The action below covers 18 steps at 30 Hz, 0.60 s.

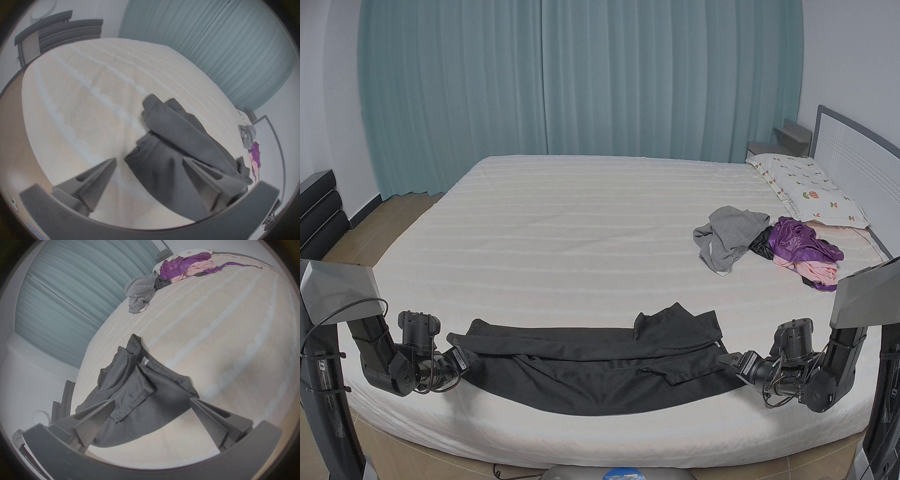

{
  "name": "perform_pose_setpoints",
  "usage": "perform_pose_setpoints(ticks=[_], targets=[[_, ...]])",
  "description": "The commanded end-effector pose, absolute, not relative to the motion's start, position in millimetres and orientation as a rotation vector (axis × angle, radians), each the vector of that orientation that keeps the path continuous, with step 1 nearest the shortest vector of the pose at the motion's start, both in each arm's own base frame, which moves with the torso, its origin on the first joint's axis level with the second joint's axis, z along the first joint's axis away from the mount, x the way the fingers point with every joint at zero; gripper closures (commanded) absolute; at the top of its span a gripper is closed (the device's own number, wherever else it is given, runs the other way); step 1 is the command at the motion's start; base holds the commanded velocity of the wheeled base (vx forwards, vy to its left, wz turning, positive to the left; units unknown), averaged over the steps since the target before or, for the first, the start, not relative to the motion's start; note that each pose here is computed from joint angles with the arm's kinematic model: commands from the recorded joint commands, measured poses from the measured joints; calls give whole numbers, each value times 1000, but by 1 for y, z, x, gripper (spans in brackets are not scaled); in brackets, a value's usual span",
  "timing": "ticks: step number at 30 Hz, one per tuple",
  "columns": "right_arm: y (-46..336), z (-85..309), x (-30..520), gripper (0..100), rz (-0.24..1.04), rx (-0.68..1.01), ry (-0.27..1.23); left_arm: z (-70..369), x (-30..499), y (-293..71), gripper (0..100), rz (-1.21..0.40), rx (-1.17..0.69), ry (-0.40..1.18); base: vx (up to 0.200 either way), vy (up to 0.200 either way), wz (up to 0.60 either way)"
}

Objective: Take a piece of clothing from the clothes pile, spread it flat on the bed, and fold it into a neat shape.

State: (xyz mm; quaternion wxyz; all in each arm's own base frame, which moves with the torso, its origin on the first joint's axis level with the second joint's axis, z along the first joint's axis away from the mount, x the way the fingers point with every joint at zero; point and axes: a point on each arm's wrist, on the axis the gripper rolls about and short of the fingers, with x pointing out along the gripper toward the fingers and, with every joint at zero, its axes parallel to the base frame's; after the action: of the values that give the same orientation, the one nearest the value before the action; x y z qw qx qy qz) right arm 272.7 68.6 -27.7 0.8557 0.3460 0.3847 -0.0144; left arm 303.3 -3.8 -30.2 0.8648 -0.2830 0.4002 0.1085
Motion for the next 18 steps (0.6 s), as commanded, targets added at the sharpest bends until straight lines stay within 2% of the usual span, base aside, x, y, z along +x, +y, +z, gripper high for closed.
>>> perform_pose_setpoints(ticks=[1, 7, 18], targets=[[72, -32, 265, 0, -31, 706, 841, -42, 312, -6, 100, 247, -585, 839, 0, 0, 0], [80, -42, 262, 0, -52, 662, 863, -40, 308, -6, 100, 284, -651, 832, 0, 0, 0], [83, -49, 277, 0, -54, 660, 849, -23, 291, 0, 100, 298, -658, 821, 0, 0, 0]])
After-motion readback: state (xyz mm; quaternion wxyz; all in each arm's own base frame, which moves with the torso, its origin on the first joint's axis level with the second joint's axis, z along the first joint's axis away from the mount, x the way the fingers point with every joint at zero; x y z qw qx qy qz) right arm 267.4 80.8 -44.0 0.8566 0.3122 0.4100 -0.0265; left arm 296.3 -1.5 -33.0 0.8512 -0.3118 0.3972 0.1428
